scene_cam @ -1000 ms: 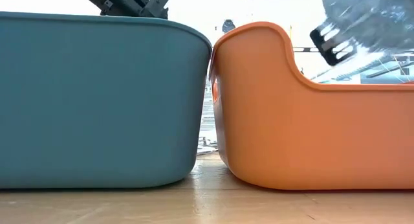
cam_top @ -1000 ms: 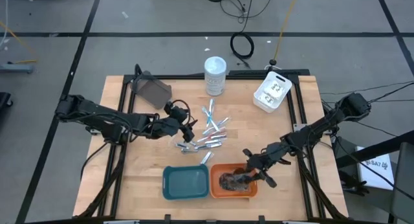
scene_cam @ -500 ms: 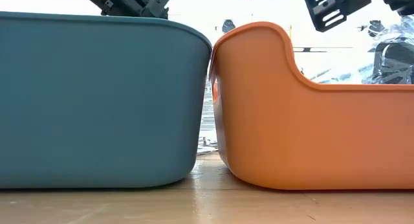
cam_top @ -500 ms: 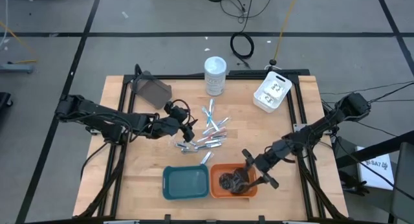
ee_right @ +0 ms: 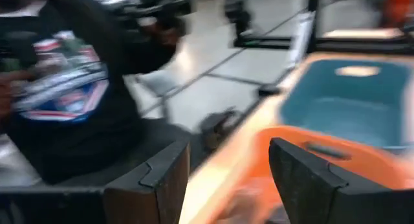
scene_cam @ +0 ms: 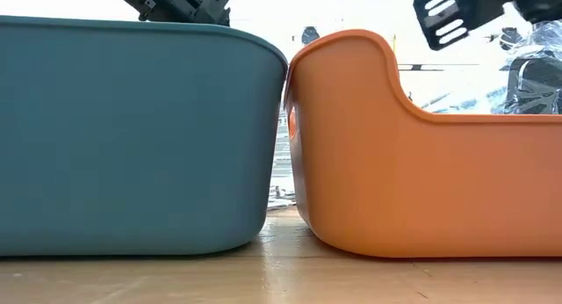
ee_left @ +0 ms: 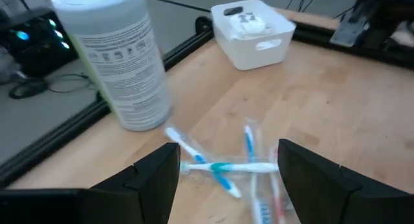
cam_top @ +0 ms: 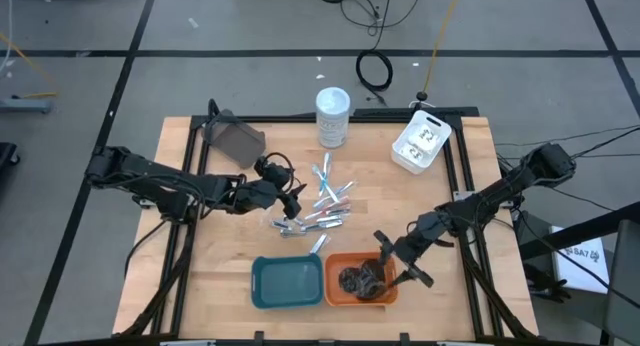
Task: Pick & Place Travel size toiletries
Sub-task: Put the blue toothbrush into the black bin
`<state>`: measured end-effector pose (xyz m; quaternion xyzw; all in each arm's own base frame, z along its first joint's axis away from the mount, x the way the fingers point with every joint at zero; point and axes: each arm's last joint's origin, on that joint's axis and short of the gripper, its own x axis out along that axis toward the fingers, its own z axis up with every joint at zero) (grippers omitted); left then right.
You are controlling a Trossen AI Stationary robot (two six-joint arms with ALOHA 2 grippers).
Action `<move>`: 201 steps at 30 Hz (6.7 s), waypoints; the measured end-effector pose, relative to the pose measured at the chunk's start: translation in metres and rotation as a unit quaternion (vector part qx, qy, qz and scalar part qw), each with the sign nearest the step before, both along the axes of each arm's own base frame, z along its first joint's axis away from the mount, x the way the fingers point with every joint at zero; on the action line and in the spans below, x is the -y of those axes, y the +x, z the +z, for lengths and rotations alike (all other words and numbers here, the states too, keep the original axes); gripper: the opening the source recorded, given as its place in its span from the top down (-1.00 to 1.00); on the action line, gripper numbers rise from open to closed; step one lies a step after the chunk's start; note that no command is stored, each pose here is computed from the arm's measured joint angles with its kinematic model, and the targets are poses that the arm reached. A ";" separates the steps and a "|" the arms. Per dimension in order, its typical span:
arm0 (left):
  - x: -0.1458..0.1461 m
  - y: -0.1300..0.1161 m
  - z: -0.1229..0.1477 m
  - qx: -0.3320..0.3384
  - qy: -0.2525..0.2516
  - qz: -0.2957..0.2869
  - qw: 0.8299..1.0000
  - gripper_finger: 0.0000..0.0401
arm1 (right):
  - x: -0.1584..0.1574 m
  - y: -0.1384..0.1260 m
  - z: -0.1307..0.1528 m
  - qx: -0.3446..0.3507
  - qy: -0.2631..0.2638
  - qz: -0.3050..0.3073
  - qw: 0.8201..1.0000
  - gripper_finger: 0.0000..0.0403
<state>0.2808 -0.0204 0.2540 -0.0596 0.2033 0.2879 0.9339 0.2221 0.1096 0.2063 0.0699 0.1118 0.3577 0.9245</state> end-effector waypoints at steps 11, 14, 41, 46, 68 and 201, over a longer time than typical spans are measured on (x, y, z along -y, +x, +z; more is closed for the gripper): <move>-0.021 0.010 -0.006 0.014 -0.067 -0.033 0.997 -0.26 | 0.061 -0.004 0.014 0.005 -0.119 -0.307 0.944 0.02; -0.028 0.020 -0.016 0.010 -0.064 -0.035 0.997 -0.26 | 0.074 -0.008 0.019 0.009 -0.143 -0.340 0.930 0.02; -0.080 0.139 -0.096 -0.224 -0.189 0.053 0.955 -0.26 | 0.102 -0.008 0.012 -0.032 -0.169 -0.388 0.905 0.05; -0.076 0.127 -0.100 -0.277 -0.207 0.086 0.934 -0.26 | 0.102 -0.008 0.012 -0.032 -0.169 -0.388 0.905 0.07; 0.004 0.085 0.038 -0.132 0.031 0.004 0.991 -0.26 | 0.171 0.033 -0.044 -0.142 -0.157 -0.329 0.920 0.09; -0.010 0.062 0.106 0.131 0.159 -0.084 0.975 0.97 | 0.138 -0.028 -0.001 0.202 -0.038 -0.334 0.920 0.28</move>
